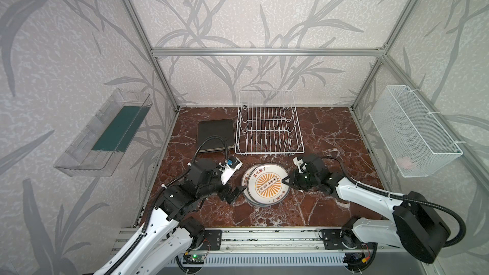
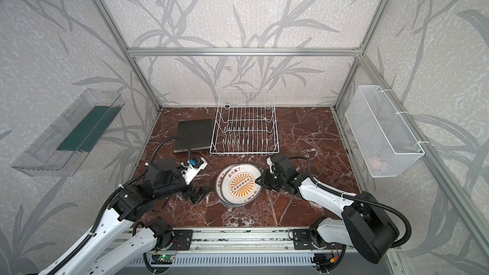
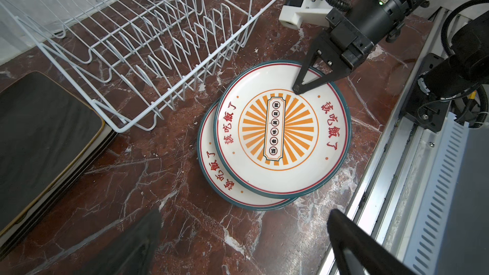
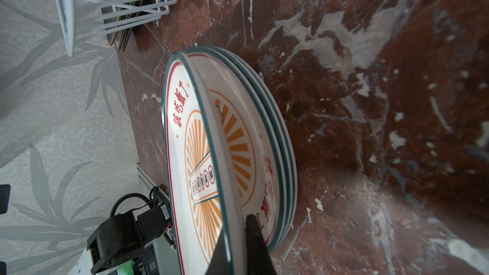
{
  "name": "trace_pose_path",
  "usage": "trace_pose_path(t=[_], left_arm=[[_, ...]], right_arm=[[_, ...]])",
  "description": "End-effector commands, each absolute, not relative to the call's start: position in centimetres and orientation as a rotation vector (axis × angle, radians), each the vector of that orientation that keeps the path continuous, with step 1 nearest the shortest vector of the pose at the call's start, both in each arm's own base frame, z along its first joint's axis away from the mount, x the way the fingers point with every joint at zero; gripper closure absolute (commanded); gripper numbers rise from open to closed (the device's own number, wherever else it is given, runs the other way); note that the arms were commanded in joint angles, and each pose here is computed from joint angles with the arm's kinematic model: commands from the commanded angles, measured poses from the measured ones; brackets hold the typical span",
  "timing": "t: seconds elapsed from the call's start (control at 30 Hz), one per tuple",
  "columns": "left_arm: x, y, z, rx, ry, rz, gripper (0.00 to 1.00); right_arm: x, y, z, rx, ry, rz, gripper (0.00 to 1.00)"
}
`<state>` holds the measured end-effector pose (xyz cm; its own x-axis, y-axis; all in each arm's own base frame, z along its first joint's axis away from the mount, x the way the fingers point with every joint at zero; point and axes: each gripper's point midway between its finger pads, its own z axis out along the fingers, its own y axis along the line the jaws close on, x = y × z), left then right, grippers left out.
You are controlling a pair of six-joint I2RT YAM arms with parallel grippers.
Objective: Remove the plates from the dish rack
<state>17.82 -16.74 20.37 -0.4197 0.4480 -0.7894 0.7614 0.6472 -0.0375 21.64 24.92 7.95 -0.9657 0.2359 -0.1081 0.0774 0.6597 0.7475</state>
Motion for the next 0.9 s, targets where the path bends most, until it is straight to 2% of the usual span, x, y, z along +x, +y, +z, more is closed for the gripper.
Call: trace_pose_path(t=[0.0,0.47,0.87], left_arm=[[18.3,-16.4,20.1,0.919,2.088,-0.474,0.01],[18.8,-16.7,20.2,0.922,2.074,-0.473,0.01],[19.4,-17.6,20.5,0.935,2.065,-0.501,0.01]], right_arm=[[22.8,26.6,10.2,0.201,2.598,1.284,0.94],[21.7,25.8,9.0,0.239,2.724,1.184,0.62],[20.9,25.3,8.3,0.246,2.857,1.061,0.50]])
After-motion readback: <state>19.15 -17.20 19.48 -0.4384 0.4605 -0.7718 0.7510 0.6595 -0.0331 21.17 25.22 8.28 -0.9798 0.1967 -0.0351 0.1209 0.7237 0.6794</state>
